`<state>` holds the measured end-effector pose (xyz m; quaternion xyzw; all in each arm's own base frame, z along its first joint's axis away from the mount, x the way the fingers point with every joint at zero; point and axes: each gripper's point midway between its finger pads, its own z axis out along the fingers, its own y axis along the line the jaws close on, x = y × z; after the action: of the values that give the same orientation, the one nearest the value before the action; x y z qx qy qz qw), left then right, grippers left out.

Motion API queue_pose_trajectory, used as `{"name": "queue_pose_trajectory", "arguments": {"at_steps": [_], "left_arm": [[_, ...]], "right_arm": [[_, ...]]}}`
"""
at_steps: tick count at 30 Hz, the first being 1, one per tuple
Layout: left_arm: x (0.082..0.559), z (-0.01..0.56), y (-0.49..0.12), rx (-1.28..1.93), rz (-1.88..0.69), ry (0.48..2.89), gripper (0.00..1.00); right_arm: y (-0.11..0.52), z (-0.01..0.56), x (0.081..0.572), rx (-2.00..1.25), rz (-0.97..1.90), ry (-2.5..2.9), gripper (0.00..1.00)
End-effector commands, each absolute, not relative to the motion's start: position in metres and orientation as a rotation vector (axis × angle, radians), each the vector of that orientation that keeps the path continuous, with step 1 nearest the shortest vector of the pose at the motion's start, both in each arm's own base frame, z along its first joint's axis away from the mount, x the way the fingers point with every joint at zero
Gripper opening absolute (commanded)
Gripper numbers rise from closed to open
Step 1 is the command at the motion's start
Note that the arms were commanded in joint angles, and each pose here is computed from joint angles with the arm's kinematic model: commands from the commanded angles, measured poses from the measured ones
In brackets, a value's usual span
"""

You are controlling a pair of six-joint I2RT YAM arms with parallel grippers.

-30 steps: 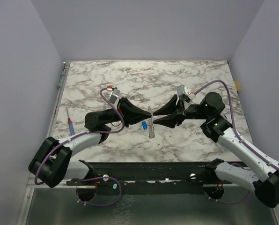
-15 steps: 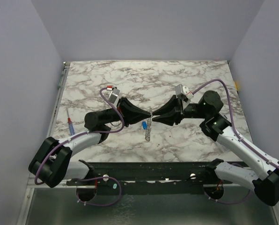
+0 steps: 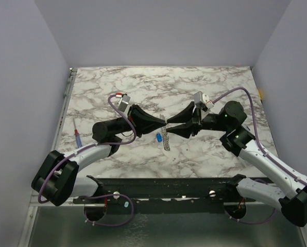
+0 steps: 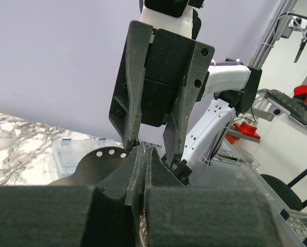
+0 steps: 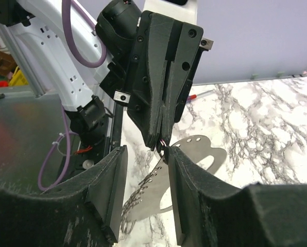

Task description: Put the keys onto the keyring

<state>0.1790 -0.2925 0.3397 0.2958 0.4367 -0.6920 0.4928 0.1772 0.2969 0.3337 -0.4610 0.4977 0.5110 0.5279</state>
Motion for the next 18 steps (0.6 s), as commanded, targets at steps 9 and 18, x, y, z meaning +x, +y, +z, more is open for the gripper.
{"name": "queue_pose_trajectory", "arguments": {"at_steps": [9, 18], "left_arm": [[0.134, 0.406, -0.269, 0.825, -1.590, 0.624, 0.00], [0.128, 0.403, -0.271, 0.881, -1.596, 0.643, 0.00]], "right_arm": [[0.294, 0.320, 0.202, -0.961, 1.136, 1.293, 0.36], [0.285, 0.329, 0.203, -0.936, 1.068, 1.267, 0.67]]}}
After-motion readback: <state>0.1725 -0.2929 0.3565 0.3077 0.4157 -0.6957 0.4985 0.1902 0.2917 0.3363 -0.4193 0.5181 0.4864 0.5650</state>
